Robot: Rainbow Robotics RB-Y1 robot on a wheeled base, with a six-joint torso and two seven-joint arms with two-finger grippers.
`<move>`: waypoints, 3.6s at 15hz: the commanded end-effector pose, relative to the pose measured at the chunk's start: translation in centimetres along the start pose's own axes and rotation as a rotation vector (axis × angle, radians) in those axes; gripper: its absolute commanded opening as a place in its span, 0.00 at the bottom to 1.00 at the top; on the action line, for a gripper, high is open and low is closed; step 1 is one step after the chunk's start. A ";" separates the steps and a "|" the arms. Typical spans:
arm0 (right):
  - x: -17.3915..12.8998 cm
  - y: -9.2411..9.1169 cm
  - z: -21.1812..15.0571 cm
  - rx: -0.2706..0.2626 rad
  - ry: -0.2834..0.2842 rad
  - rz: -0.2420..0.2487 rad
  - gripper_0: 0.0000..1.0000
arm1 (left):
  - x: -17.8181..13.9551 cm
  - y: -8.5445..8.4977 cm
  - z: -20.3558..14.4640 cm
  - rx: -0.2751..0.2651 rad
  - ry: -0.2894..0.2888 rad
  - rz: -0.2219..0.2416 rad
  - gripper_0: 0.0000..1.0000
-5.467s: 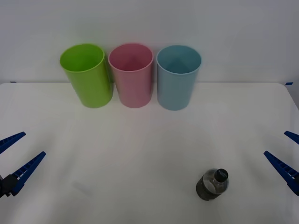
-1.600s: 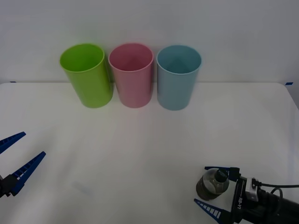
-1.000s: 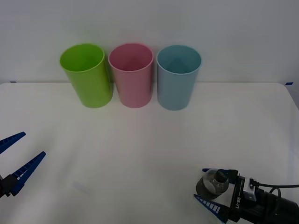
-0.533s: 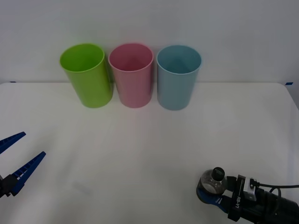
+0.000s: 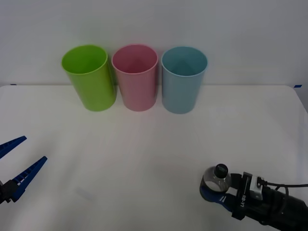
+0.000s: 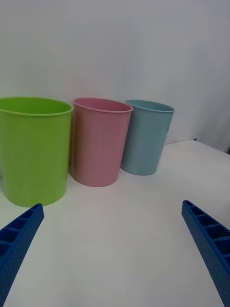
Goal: Grasp the object on the table and drop it into the matching bin: aluminum can to the light blue bin, PET bottle to the pink bin.
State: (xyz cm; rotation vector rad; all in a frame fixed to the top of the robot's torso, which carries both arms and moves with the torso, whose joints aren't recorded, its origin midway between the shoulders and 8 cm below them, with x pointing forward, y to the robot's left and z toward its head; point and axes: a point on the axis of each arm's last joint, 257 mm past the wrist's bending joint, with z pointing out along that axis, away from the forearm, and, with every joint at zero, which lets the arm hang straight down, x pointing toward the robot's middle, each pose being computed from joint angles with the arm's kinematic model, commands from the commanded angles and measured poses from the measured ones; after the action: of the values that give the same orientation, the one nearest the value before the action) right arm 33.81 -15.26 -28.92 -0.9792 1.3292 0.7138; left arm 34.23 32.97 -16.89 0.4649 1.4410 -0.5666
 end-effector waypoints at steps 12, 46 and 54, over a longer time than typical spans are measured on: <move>-12.4 -1.9 4.0 -0.030 -0.089 0.092 0.00 | 0.0 0.0 0.0 0.000 0.000 0.000 1.00; -28.1 -20.7 31.5 0.359 -0.245 0.204 0.00 | 0.0 0.0 0.0 0.000 0.000 0.000 1.00; -28.1 -23.7 34.7 0.500 -0.209 0.185 0.00 | 0.0 0.0 0.0 0.000 0.000 0.000 1.00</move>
State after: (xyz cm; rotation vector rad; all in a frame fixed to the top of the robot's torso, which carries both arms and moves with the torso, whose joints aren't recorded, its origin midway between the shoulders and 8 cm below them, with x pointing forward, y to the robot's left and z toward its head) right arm 66.49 8.18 1.66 -0.3793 1.3341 0.5719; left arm 34.22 32.97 -16.89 0.4649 1.4410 -0.5666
